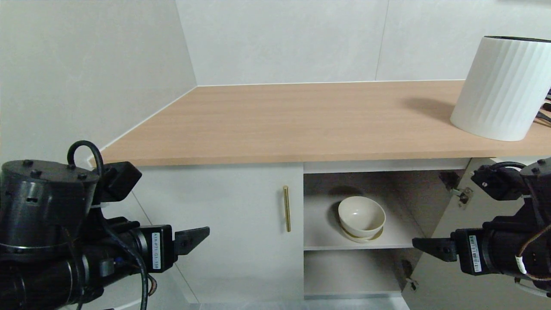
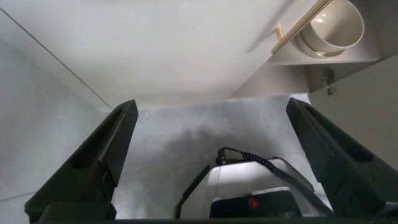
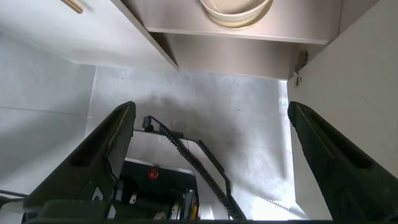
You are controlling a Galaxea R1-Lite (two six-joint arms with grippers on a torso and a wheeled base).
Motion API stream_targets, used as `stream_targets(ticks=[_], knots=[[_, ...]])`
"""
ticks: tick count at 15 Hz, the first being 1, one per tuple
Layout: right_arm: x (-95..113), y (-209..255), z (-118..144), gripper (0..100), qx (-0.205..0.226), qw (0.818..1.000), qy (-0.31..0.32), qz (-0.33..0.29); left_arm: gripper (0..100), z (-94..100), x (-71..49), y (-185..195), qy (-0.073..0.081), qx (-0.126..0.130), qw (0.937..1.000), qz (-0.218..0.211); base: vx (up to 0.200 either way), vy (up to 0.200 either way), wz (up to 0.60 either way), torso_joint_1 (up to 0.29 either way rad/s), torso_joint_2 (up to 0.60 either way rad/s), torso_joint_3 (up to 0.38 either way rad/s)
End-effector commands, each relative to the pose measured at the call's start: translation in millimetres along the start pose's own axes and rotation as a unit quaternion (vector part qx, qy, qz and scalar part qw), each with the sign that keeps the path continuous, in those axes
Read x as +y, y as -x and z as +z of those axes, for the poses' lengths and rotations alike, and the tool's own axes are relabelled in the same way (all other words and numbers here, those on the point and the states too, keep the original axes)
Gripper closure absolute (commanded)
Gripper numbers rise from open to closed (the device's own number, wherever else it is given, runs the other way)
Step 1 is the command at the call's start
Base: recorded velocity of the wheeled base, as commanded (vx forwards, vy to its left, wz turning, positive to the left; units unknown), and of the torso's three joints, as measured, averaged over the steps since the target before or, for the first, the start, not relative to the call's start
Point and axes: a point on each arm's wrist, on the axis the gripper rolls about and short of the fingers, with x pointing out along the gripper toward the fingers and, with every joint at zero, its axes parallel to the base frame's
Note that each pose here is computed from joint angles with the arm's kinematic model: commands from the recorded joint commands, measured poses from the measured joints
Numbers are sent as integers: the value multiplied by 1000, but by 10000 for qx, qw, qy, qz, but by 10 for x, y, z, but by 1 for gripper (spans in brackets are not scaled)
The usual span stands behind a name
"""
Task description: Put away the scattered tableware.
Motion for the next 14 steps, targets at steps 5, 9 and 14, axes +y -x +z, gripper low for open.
stream_targets(ticks=[5, 9, 14], knots=[[4, -19, -29, 0, 129, 9999, 59, -19, 0, -18, -9, -42, -26, 81, 10000, 38, -200, 0, 0, 5, 3, 3], [0, -23, -41, 0, 150, 9999, 72, -27, 0, -25, -12, -50, -37, 102, 9999, 40, -200, 0, 0, 2, 2, 7], [-9, -38, -72, 0, 212, 9996, 181, -51, 0, -43, -12, -77, -65, 163, 9998, 67, -200, 0, 0, 2, 4, 4]])
